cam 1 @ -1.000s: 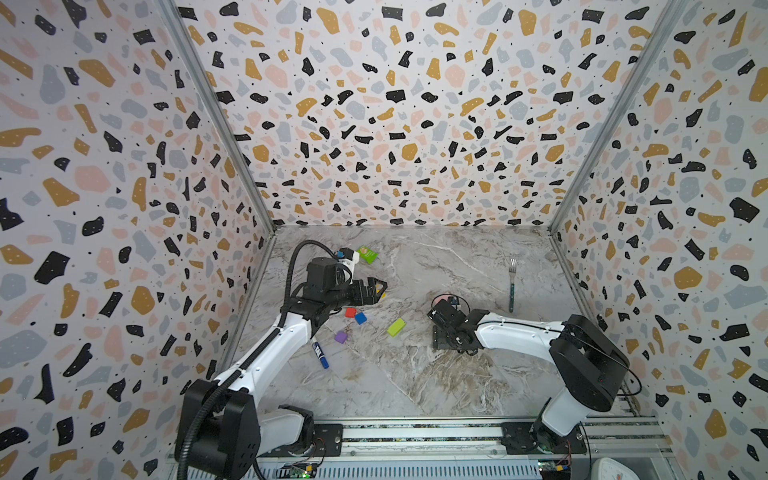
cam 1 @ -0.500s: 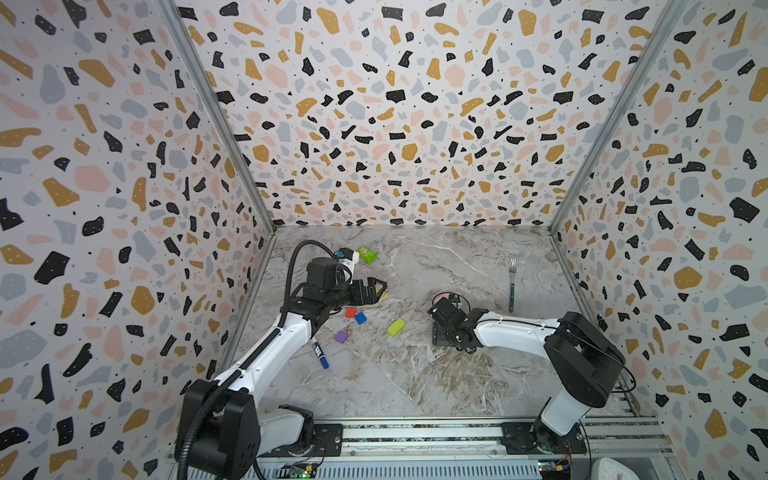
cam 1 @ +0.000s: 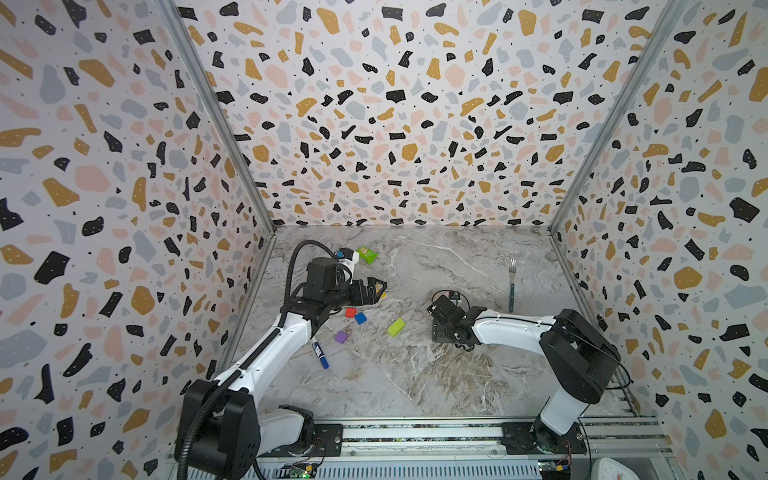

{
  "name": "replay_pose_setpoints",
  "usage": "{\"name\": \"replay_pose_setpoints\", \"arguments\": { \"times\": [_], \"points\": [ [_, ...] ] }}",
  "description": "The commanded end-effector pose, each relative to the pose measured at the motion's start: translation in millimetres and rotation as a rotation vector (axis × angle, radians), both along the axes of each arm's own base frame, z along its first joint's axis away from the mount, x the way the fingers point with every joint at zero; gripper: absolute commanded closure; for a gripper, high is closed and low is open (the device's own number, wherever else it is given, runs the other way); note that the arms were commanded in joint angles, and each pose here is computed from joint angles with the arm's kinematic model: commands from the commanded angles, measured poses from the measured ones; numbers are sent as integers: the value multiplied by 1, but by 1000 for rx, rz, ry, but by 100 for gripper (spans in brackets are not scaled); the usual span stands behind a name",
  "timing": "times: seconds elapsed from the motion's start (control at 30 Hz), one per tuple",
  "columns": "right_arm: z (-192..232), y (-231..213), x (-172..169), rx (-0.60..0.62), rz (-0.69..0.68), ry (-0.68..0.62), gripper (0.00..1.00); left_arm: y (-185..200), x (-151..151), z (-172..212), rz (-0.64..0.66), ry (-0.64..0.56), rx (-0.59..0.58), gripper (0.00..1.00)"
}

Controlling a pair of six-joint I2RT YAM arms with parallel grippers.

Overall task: Build the wood block tower
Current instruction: 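Lower the held wood bar onto the stacked wood bars with the right gripper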

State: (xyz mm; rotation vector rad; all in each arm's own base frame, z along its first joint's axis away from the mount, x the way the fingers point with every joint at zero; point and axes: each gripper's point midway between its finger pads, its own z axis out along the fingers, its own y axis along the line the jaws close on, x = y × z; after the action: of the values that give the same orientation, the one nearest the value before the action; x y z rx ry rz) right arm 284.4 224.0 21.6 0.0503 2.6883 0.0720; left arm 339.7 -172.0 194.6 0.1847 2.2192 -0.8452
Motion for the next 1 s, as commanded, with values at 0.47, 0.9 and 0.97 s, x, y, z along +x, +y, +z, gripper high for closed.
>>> {"name": "replay_pose_setpoints", "arguments": {
  "times": [0.47, 0.9, 0.97],
  "points": [
    [-12, -2, -3, -21, -3, 44, 30, -3, -1, 6, -20, -23, 0, 0],
    [-12, -1, 1, -21, -14, 42, 28, -4, -1, 5, -22, -21, -5, 0],
    [-12, -2, 1, -21, -17, 42, 28, -4, -1, 5, -23, -21, -5, 0]
  ]
}}
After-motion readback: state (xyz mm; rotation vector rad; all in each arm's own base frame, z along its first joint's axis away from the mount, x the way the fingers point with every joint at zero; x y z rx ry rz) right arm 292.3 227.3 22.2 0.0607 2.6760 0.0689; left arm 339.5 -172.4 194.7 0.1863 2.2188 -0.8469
